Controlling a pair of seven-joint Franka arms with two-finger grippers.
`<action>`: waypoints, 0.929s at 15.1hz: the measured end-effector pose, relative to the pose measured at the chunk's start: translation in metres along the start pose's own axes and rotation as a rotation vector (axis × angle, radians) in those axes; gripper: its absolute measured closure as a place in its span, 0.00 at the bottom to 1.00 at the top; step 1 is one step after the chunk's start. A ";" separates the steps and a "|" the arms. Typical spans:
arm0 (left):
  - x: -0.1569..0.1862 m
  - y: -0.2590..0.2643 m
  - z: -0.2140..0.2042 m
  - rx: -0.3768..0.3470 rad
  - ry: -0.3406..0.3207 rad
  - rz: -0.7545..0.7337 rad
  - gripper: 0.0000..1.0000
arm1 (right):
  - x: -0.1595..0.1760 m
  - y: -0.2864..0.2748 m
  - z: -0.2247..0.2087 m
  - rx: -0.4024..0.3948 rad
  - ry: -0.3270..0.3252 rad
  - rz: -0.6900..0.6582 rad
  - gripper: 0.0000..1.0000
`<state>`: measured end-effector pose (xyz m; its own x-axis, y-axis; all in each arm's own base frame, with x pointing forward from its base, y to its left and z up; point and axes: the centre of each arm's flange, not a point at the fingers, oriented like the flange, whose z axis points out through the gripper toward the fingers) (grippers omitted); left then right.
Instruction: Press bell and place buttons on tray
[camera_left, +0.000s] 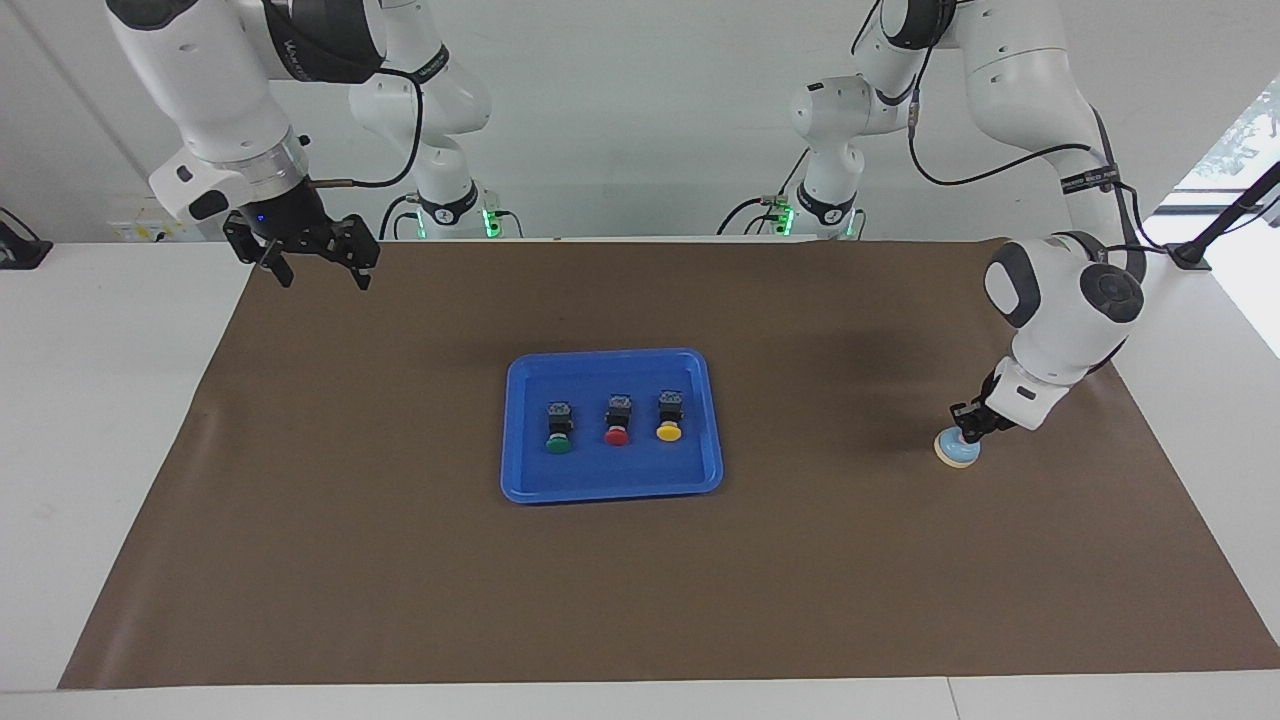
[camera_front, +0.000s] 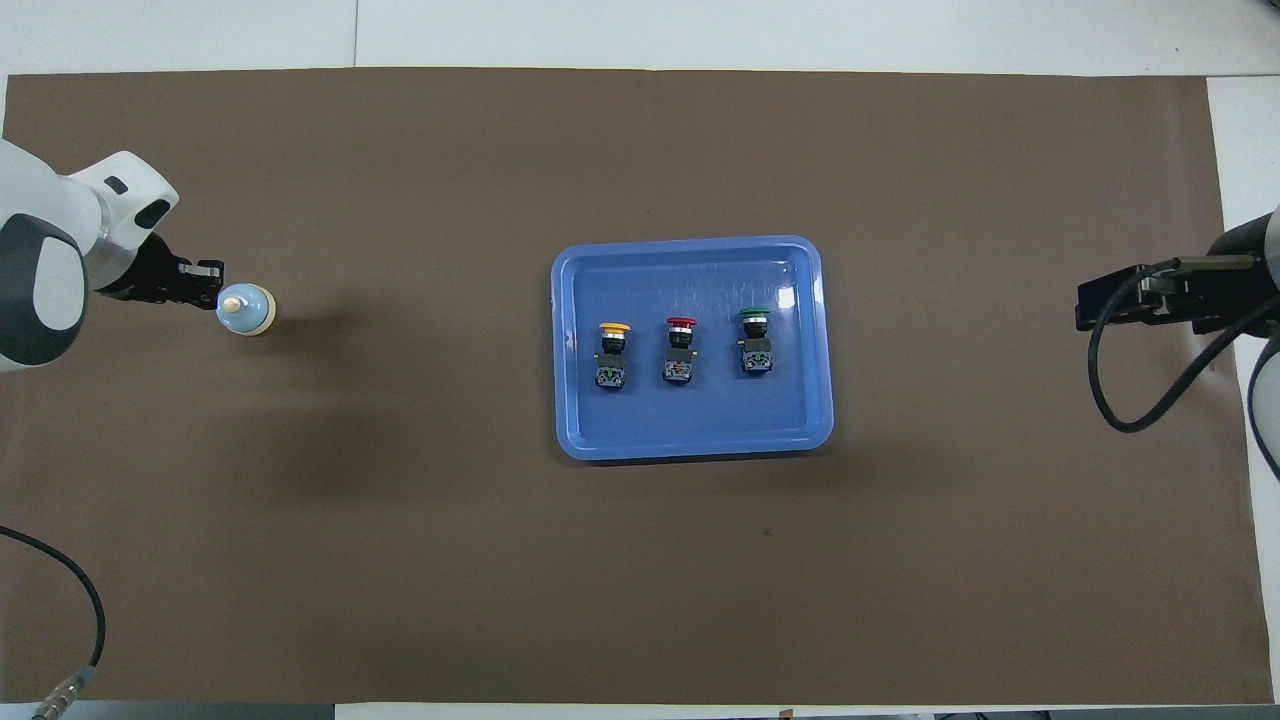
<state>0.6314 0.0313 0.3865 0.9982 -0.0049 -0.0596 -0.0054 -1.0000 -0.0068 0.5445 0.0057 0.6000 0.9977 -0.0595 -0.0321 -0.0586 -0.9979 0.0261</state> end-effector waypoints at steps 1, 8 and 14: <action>-0.003 0.000 -0.016 0.001 0.003 0.000 0.81 | 0.000 0.000 0.000 0.000 0.000 0.000 0.00; -0.050 0.015 -0.112 0.006 -0.009 0.001 0.08 | 0.000 0.000 0.000 0.000 0.000 0.000 0.00; -0.091 0.043 -0.156 0.014 -0.069 0.038 0.00 | 0.000 0.000 0.000 0.000 0.000 0.000 0.00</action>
<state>0.5495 -0.0124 0.5474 0.9908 -0.0416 -0.1287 -0.0441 -0.9989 -0.0168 0.5445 0.0057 0.5999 0.9977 -0.0595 -0.0322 -0.0586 -0.9979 0.0261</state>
